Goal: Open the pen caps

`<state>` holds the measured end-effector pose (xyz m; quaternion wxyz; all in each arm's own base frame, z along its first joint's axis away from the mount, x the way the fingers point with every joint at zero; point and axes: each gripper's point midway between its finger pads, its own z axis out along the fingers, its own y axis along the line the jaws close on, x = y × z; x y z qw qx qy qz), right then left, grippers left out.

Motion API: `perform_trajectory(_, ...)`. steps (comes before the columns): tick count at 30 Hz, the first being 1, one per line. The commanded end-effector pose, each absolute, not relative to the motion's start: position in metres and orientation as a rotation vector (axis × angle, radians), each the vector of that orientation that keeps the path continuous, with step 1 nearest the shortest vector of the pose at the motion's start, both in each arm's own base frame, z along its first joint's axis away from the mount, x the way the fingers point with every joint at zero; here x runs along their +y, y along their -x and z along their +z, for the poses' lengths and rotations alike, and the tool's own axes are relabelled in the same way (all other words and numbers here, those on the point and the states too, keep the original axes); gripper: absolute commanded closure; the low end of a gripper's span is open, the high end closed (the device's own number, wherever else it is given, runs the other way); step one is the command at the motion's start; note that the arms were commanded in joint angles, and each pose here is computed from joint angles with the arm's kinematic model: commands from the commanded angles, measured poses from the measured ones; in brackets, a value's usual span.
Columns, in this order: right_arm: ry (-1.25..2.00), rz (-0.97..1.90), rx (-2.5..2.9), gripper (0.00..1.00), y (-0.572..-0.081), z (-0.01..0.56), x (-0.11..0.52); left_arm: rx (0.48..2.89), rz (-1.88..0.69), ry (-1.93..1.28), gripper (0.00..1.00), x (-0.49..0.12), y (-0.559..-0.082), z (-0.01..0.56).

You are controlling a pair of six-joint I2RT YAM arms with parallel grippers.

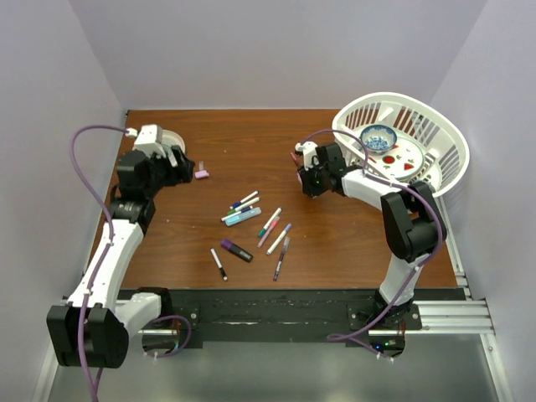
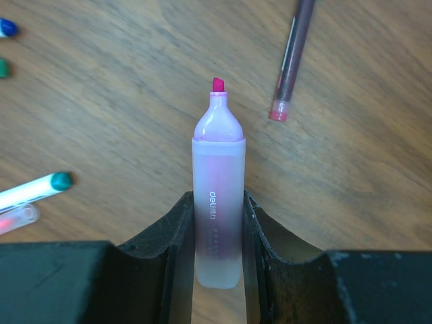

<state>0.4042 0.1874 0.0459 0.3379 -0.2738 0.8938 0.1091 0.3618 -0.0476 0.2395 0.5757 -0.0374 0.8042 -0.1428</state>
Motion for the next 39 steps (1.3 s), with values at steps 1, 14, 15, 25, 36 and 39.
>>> perform_trajectory(1,0.738,0.198,2.327,0.94,-0.421,0.055,0.181,1.923,-0.189,0.028,0.17,-0.04,-0.343,0.22)
perform_trajectory(14,0.804,0.147,2.372,0.68,-0.457,0.056,0.189,1.904,-0.245,-0.014,0.16,-0.054,-0.34,0.227)
perform_trajectory(15,0.8,0.138,2.37,0.64,-0.459,0.058,0.188,1.905,-0.25,-0.018,0.16,-0.055,-0.34,0.226)
perform_trajectory(25,0.877,0.215,2.239,0.34,-0.436,0.114,0.193,1.904,-0.276,-0.035,0.16,-0.06,-0.339,0.226)
perform_trajectory(36,1.171,0.574,2.001,0.26,-0.36,0.156,0.223,1.907,-0.274,-0.034,0.16,-0.06,-0.34,0.224)
perform_trajectory(39,1.236,0.654,1.939,0.26,-0.34,0.159,0.228,1.908,-0.278,-0.034,0.16,-0.06,-0.34,0.224)
